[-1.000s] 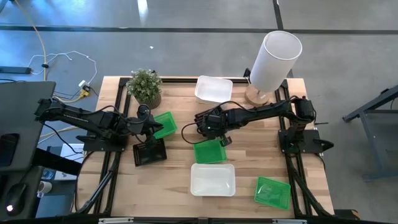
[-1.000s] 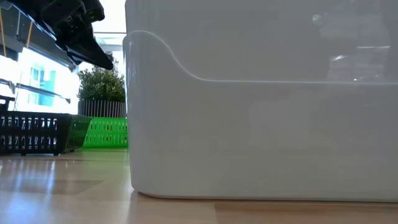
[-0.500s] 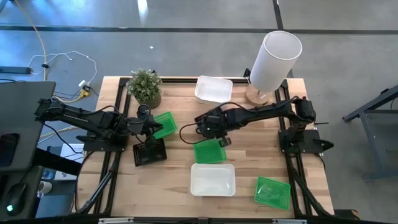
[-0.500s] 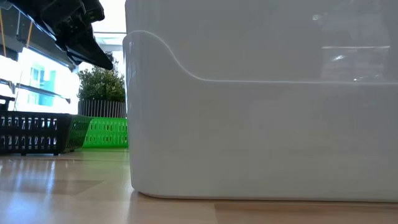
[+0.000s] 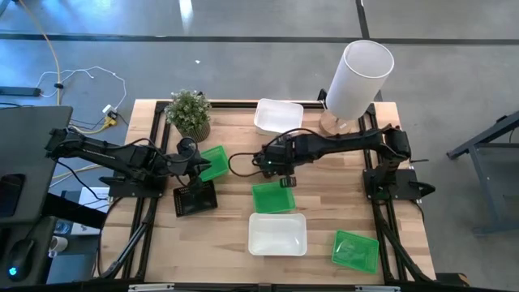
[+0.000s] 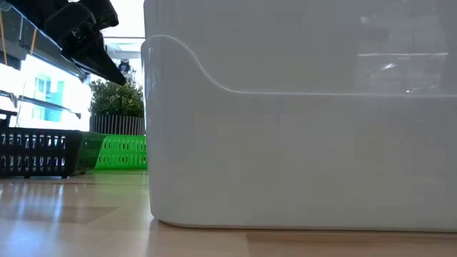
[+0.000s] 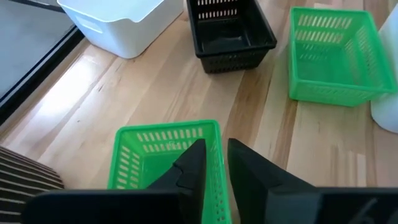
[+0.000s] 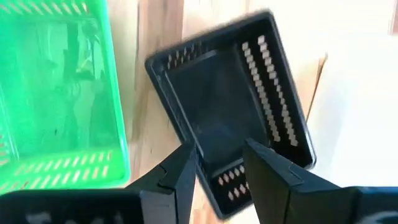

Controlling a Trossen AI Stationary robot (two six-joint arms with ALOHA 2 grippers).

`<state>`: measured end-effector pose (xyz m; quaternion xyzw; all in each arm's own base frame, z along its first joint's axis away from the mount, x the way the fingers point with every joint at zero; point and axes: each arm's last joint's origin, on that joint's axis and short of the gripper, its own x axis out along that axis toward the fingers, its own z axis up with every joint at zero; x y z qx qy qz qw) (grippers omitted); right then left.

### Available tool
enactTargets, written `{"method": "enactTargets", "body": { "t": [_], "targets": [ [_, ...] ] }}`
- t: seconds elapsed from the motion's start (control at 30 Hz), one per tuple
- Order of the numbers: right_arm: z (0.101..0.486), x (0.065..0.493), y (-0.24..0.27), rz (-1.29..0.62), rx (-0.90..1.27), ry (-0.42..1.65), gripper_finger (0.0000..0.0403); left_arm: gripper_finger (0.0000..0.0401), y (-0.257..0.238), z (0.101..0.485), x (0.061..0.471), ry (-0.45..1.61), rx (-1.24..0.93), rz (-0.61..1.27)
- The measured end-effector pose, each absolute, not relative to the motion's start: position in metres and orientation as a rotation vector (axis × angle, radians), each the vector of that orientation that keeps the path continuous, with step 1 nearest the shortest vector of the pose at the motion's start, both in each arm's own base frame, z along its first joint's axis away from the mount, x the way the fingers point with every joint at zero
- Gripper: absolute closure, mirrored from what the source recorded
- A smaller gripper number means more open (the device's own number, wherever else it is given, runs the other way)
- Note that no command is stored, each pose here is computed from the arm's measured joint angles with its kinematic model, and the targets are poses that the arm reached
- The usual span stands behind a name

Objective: Stack baskets by color
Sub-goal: Stack the top green bin on the middle green bin

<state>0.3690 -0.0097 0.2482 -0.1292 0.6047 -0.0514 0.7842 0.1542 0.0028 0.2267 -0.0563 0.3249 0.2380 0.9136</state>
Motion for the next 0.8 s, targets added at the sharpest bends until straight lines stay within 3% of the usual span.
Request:
{"method": "enactTargets", "body": {
  "t": [0.37, 0.8],
  "targets": [
    [0.247, 0.350, -0.013, -0.287, -0.249, 1.478, 0.0284, 0.0259, 0.001, 0.227, 0.157, 0.668, -0.164, 0.434],
    [0.261, 0.331, -0.016, -0.458, -0.295, 1.532, 0.0284, 0.0266, 0.019, 0.221, 0.170, 0.733, -0.254, 0.420]
  ]
}}
